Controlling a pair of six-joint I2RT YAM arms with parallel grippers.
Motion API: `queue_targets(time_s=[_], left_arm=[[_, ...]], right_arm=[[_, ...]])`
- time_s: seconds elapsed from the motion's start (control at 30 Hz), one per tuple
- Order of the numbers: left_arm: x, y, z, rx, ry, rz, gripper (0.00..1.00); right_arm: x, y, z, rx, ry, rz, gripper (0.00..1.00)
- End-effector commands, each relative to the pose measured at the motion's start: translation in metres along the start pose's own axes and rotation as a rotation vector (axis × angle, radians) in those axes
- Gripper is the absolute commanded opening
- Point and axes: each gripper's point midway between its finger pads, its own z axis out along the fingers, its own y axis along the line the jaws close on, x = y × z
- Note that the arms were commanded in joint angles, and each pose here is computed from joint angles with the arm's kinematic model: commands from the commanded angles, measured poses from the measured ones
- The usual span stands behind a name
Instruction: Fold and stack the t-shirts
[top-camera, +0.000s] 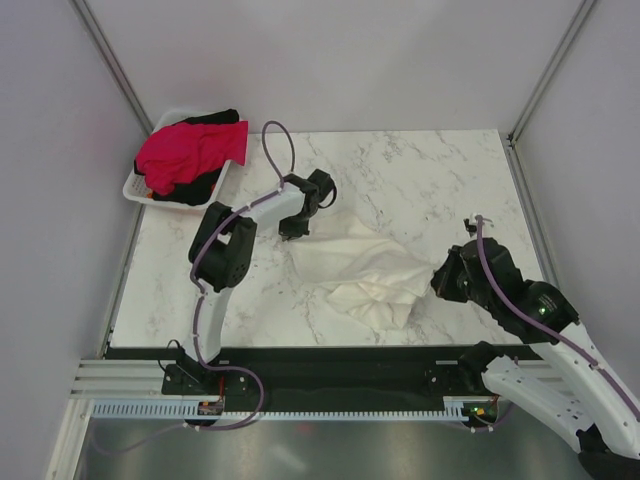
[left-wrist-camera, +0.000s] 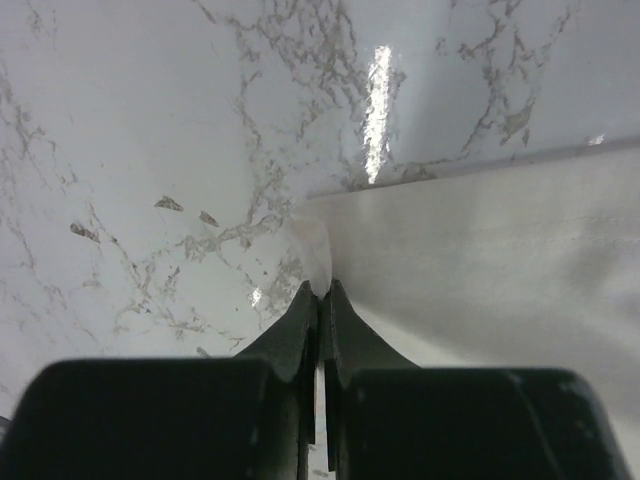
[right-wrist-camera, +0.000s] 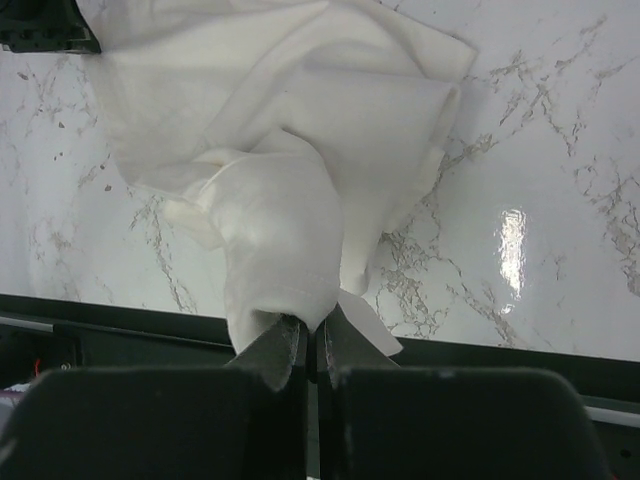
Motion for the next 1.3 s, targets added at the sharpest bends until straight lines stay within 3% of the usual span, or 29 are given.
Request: queue_targets(time_s=[0.0,0.27,0.53,0.63,0.8,1.0,1.27], left_arm=[[-0.019,0.029,-0.039,-0.030,-0.085,-0.068,0.02],[-0.048,0.105,-0.170,0.028,-0.301,-0.185,0.02],[-0.041,0.189,-0.297,0.150,-0.539,-0.382,0.02],[-0.038,0.217,-0.353,0.270,-0.678,-0.461,0.02],[-0.026,0.238,-0.428,0.504,-0.901,-0.413,0.02],[0.008,0.272,-0.516,0.746,-1.173,-0.376,0.02],[0.060,0.319,-0.611,0.937,-1.534,-0.297,0.02]], right_arm=[[-0.010,0.002,-0.003,0.016,-0.018,-0.006,0.00],[-0.060,0.003,-0.023,0.132,-0.103,-0.080,0.00],[-0.156,0.015,-0.098,0.178,-0.390,-0.139,0.00],[-0.186,0.024,-0.141,0.122,-0.518,-0.121,0.00],[-0.216,0.037,-0.227,-0.088,-0.769,-0.068,0.00],[-0.214,0.054,-0.319,-0.391,-1.007,-0.172,0.00],[-0.220,0.032,-0.427,-0.468,-1.264,-0.182,0.00]])
